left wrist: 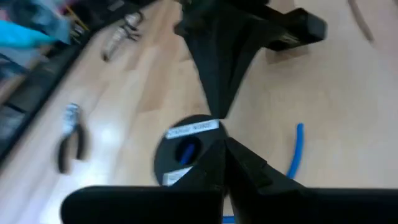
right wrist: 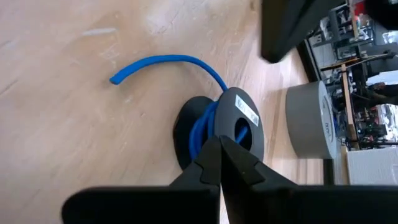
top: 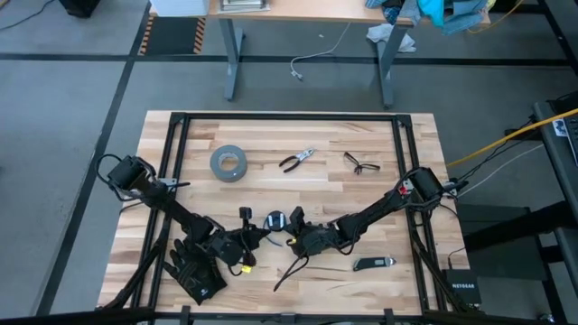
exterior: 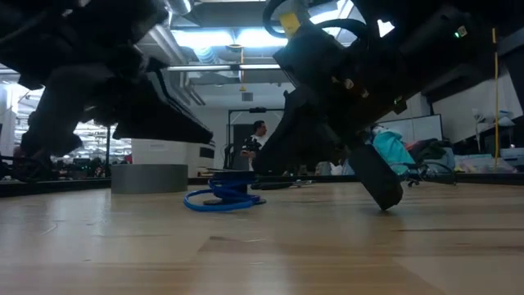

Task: Coil cords
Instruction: Uncoil the blue wire cable from the black spool

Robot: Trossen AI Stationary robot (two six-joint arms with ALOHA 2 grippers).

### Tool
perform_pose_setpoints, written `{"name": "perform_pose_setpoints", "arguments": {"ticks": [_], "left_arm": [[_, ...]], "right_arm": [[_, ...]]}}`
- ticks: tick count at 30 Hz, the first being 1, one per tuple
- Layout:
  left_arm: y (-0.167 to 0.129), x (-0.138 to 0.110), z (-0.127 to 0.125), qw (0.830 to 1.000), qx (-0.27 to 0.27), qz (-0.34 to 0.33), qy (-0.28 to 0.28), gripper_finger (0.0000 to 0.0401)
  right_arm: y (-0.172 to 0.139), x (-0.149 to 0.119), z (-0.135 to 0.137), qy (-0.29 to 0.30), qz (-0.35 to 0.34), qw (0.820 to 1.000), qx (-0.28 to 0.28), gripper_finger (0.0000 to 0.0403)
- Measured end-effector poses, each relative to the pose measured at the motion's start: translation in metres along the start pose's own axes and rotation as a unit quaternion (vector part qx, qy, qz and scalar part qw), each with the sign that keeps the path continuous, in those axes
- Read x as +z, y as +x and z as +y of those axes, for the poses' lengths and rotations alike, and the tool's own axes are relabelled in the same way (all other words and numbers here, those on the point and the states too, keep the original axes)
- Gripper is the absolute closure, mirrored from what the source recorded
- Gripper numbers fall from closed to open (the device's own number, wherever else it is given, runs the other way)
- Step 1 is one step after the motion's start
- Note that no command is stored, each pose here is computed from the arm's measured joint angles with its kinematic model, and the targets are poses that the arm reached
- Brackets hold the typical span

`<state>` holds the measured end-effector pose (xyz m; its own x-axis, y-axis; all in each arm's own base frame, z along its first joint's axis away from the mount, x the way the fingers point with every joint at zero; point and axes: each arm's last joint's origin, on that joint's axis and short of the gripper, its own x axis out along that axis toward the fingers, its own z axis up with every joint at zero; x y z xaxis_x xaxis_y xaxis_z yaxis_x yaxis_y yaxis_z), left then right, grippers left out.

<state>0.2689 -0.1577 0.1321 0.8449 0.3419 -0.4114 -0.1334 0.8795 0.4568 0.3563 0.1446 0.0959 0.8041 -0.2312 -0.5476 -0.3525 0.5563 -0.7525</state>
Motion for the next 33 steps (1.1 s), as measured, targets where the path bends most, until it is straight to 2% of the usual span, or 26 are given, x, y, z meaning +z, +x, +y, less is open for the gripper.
{"name": "perform_pose_setpoints", "arguments": {"ticks": [5, 13, 17, 21, 28, 33], "left_arm": [[-0.006, -0.001, -0.005, 0.996, -0.004, -0.003, 0.090, 0.0380], [-0.004, -0.009, -0.002, 0.985, -0.001, 0.030, 0.172, 0.0262], [0.003, -0.012, 0.005, 0.978, 0.008, 0.052, 0.201, 0.0224], [0.008, -0.013, 0.011, 0.971, 0.015, 0.060, 0.232, 0.0218], [0.016, -0.013, 0.017, 0.965, 0.004, 0.069, 0.251, 0.0237], [0.021, -0.015, 0.021, 0.963, -0.035, 0.074, 0.256, 0.0249]], "right_arm": [[0.000, 0.001, -0.001, -0.003, 0.003, 1.000, 0.003, 0.0401], [-0.001, 0.001, -0.002, -0.001, 0.002, 1.000, 0.001, 0.0401], [-0.001, 0.002, -0.003, 0.006, -0.001, 1.000, 0.001, 0.0401], [-0.001, 0.002, -0.004, 0.013, -0.004, 1.000, 0.001, 0.0402], [0.000, 0.001, -0.007, 0.021, -0.002, 1.000, -0.006, 0.0402], [0.000, 0.001, -0.007, 0.022, 0.000, 1.000, -0.010, 0.0402]]}}
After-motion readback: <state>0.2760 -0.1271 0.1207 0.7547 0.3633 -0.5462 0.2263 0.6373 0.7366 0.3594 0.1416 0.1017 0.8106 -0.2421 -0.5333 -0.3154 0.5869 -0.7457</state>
